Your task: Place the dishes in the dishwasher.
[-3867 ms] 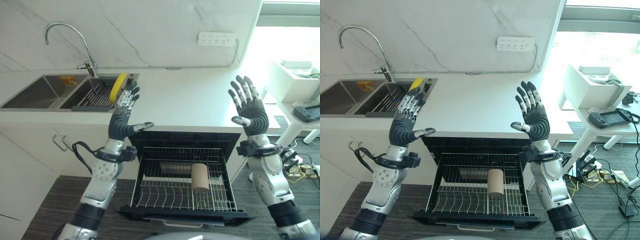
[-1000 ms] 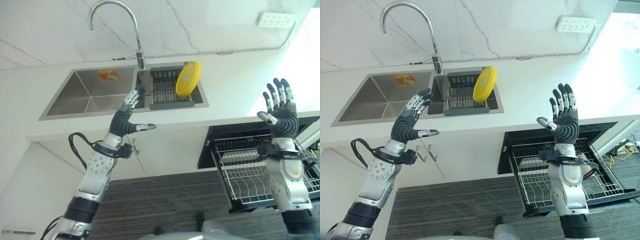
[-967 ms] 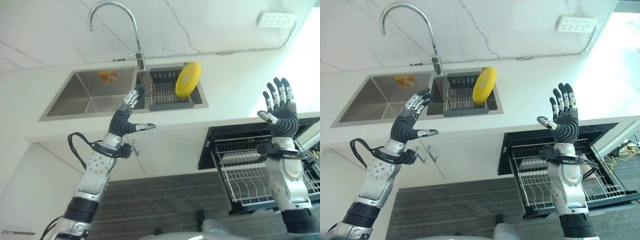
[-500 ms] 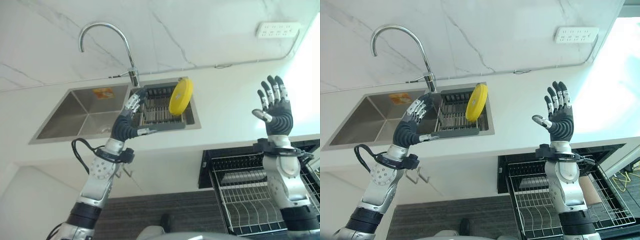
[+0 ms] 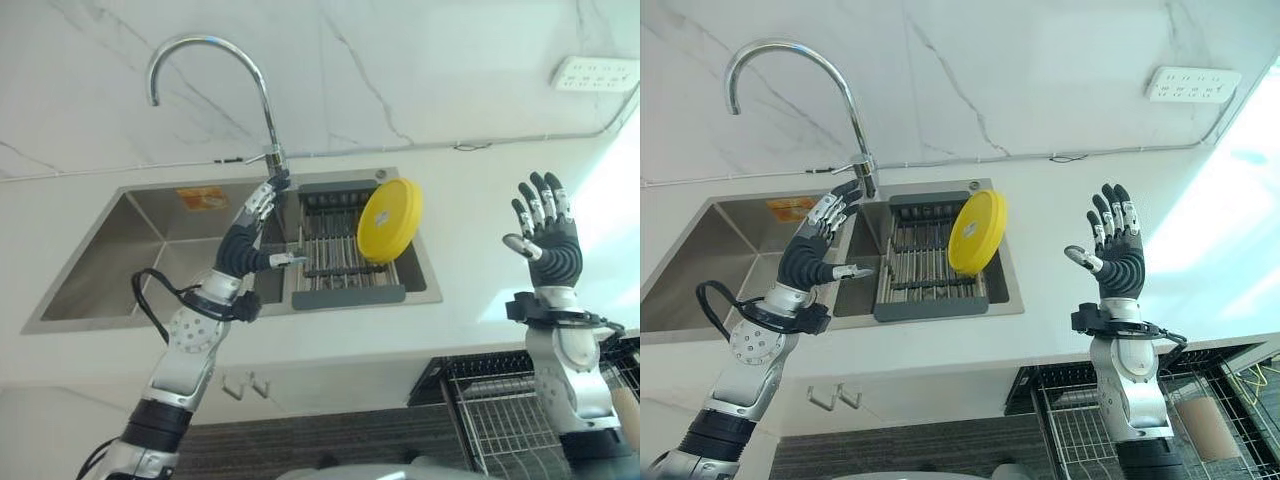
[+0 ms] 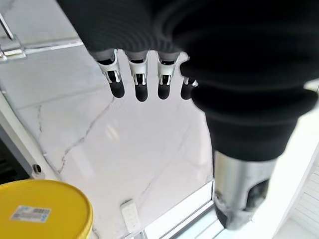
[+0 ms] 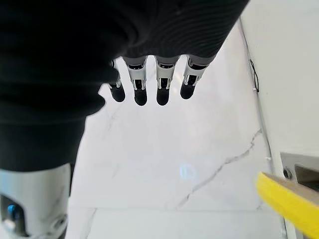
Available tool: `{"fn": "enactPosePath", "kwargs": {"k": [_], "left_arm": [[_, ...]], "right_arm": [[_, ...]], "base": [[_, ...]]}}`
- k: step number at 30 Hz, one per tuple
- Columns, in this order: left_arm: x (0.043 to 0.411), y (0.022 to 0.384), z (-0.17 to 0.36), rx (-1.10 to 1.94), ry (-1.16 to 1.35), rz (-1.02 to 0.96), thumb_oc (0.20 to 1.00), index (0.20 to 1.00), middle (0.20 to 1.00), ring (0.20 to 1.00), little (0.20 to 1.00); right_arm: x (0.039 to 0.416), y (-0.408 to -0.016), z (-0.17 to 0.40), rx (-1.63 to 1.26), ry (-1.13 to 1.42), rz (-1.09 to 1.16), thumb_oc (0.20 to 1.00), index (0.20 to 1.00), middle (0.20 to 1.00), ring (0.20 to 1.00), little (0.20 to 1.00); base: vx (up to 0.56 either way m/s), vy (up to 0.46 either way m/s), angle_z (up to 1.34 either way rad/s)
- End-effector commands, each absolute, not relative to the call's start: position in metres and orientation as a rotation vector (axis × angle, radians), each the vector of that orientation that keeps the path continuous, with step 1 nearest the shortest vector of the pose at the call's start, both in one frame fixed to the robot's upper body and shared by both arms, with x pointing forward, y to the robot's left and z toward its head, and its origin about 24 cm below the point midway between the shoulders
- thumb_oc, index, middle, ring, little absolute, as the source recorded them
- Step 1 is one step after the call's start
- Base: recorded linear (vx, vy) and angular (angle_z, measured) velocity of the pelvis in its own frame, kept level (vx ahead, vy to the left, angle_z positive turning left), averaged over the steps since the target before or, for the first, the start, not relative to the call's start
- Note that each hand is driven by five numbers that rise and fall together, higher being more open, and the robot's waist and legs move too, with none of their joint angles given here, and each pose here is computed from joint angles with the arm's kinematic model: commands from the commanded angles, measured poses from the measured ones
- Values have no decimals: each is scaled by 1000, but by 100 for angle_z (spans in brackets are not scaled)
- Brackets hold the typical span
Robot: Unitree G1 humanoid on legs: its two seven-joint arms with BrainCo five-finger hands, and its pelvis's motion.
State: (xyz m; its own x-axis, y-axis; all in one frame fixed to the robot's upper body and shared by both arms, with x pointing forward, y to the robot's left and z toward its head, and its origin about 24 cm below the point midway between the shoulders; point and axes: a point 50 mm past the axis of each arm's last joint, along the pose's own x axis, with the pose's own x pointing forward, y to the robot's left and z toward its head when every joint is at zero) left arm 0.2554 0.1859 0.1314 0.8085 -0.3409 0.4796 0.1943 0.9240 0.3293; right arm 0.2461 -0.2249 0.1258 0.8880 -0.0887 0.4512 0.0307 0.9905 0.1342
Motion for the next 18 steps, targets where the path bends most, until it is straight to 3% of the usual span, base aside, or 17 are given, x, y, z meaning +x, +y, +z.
{"fn": "enactPosePath", "kwargs": {"k": [1, 18], "left_arm": [[253, 188, 145, 304, -631, -285, 1000, 1000, 1000, 1000, 1000], [252, 175, 143, 295, -638, -349, 1000, 1000, 1000, 1000, 1000]], "right_arm": [[249, -227, 156, 133, -619, -63, 1000, 1000, 1000, 1000, 1000], [282, -203, 122, 177, -369, 7, 1000, 1000, 1000, 1000, 1000]], "base": [[24, 13, -21], [7, -9, -5]]}}
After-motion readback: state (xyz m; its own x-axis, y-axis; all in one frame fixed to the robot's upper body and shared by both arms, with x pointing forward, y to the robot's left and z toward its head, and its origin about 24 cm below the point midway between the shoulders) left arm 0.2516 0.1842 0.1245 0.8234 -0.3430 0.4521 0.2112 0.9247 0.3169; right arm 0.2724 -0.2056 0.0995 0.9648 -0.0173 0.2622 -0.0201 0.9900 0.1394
